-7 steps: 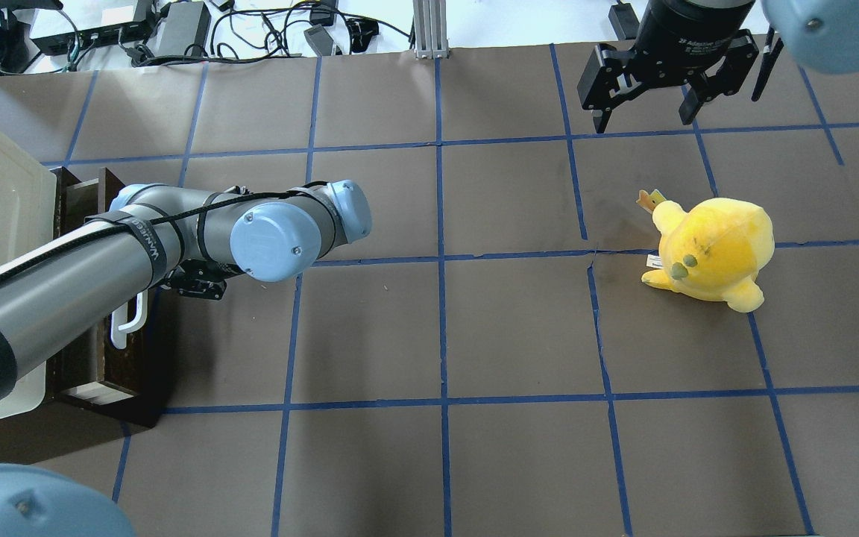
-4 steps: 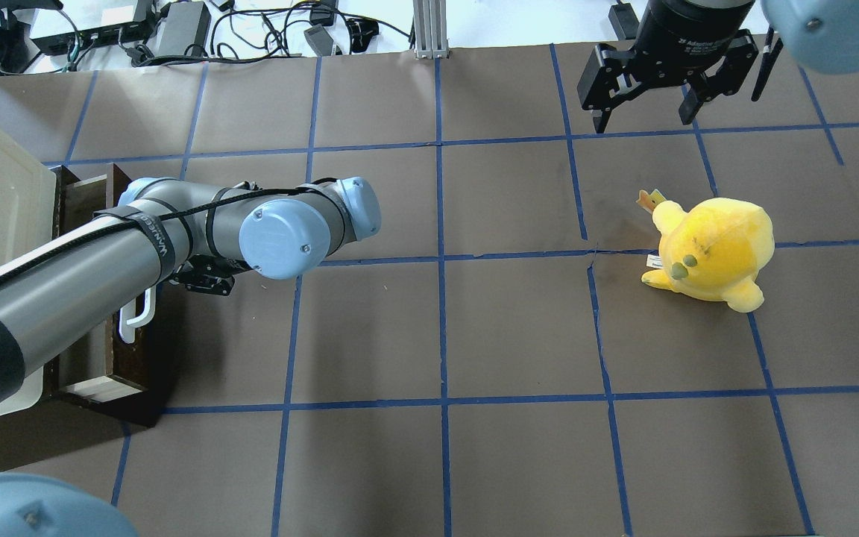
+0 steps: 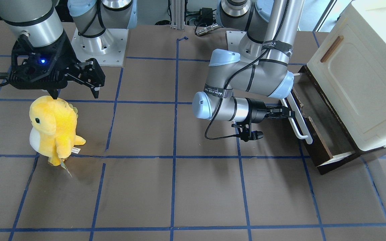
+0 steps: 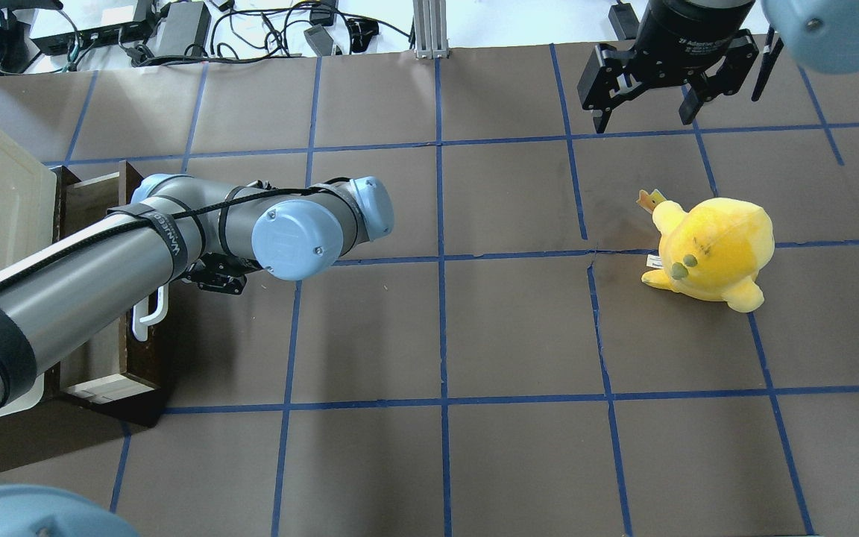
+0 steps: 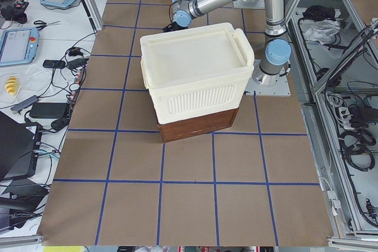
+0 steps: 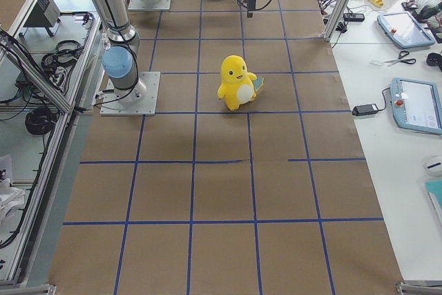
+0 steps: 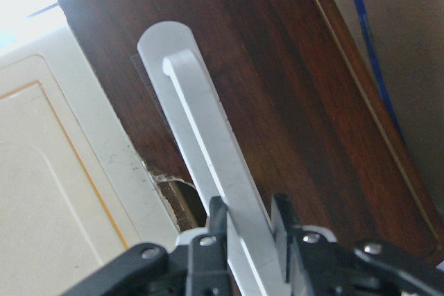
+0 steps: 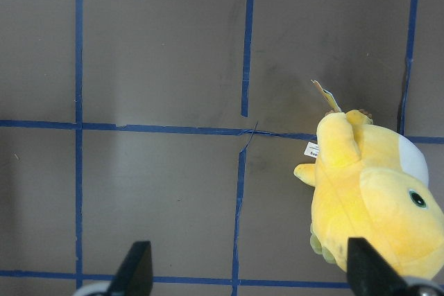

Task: Pull drawer sideways
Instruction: 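Keep pulling the drawer farther open with the left gripper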

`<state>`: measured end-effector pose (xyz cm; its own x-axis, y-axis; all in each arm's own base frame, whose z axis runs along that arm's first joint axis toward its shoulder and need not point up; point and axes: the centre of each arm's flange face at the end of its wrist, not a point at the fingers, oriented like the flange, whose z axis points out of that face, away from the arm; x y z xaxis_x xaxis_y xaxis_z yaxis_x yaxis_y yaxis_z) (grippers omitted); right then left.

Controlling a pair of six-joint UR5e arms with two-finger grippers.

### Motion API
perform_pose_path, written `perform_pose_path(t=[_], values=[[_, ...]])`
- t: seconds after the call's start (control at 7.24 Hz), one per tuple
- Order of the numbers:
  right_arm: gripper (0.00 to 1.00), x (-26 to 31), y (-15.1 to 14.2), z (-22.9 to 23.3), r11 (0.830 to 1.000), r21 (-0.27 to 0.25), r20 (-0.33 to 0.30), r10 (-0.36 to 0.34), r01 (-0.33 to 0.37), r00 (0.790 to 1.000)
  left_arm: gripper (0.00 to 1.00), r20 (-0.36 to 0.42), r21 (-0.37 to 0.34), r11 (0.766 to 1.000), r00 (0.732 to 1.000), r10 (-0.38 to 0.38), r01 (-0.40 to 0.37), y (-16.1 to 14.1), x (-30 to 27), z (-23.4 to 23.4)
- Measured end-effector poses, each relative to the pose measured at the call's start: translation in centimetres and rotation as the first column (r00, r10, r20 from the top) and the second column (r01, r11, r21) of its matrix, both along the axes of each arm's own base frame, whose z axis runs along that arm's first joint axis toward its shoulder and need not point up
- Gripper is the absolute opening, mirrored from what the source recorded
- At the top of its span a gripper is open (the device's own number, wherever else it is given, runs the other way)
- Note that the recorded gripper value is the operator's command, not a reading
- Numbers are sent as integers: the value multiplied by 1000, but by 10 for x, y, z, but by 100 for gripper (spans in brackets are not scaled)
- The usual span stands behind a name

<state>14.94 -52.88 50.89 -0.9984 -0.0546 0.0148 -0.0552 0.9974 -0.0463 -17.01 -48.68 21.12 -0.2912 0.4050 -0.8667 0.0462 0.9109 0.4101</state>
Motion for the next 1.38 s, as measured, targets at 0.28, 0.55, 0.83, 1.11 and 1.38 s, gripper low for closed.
perform_pose_path(t=[0.28,0.55,0.83,1.11,1.38], values=[[100,0,0,0,1000,0,0,0,0,1000,7,-5,-3,1000,1000,-1,1,1,-3,1],[100,0,0,0,1000,0,0,0,0,1000,7,-6,-5,1000,1000,-2,2,1,-4,2],[100,0,0,0,1000,0,0,0,0,1000,7,-6,-2,1000,1000,-4,4,1,-5,1],[100,0,0,0,1000,0,0,0,0,1000,8,-5,0,1000,1000,-6,6,1,-6,-1],[100,0,0,0,1000,0,0,0,0,1000,100,-4,2,1000,1000,-7,7,1,-6,-2]])
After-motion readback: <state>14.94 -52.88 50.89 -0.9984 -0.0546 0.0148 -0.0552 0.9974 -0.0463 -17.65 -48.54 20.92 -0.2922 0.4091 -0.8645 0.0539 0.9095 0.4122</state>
